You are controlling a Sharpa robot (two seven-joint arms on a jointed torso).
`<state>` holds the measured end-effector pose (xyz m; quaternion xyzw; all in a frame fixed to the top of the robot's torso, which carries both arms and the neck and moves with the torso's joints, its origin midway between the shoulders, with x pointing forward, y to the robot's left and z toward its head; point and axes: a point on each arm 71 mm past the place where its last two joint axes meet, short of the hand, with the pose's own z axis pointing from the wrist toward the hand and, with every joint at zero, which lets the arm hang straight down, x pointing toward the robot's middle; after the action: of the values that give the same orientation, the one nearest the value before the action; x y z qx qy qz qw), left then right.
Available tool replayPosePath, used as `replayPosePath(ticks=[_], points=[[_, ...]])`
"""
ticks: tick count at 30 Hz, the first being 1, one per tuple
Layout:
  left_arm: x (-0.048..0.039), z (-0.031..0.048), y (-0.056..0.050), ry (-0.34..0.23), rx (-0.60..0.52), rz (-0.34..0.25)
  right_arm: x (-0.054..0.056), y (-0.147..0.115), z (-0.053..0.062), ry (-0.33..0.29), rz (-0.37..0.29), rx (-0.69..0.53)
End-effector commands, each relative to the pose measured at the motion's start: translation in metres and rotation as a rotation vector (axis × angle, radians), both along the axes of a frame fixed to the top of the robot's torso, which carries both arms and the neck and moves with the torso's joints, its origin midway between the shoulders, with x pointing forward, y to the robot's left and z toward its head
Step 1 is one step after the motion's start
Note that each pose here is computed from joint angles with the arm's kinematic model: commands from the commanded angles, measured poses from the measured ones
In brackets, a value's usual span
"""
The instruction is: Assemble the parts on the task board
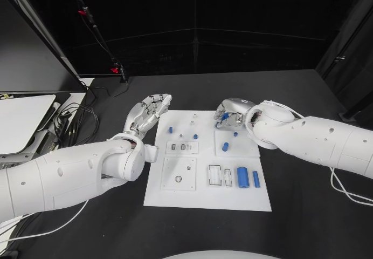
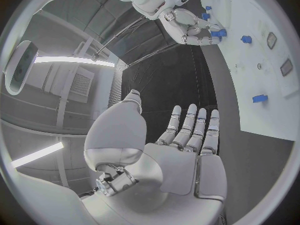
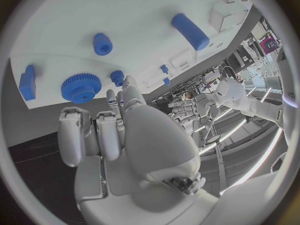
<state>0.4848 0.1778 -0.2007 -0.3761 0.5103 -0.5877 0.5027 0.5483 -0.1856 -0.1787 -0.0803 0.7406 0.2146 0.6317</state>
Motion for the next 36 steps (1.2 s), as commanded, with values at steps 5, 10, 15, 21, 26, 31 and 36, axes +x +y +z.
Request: replayPosePath(ticks=[5,10,15,21,26,31,36], points=[[-0.0074,0.0215,0.0,-0.302,-0.066,-0.033,0.002,0.004,-0.003,0.028,-0.019,-0.062],[-0.0073,0.0215,0.0,-0.302,-0.066,-0.032,0.002,0.005,-0.005,0.047,-0.03,-0.081],[-0.0074,0.0215,0.0,-0.301,-0.066,-0.032,0.003,0.005,-0.007,0.062,-0.047,-0.105],[-0.0073,0.0214,0.0,-0.3,-0.066,-0.033,0.005,0.008,-0.008,0.071,-0.055,-0.124],[-0.0071,0.0213,0.0,-0.299,-0.066,-0.033,0.006,0.01,-0.009,0.077,-0.052,-0.13],[-0.0069,0.0211,0.0,-0.298,-0.066,-0.033,0.006,0.012,-0.01,0.077,-0.046,-0.13],[-0.0066,0.0209,0.001,-0.296,-0.065,-0.032,0.006,0.013,-0.01,0.07,-0.042,-0.124]])
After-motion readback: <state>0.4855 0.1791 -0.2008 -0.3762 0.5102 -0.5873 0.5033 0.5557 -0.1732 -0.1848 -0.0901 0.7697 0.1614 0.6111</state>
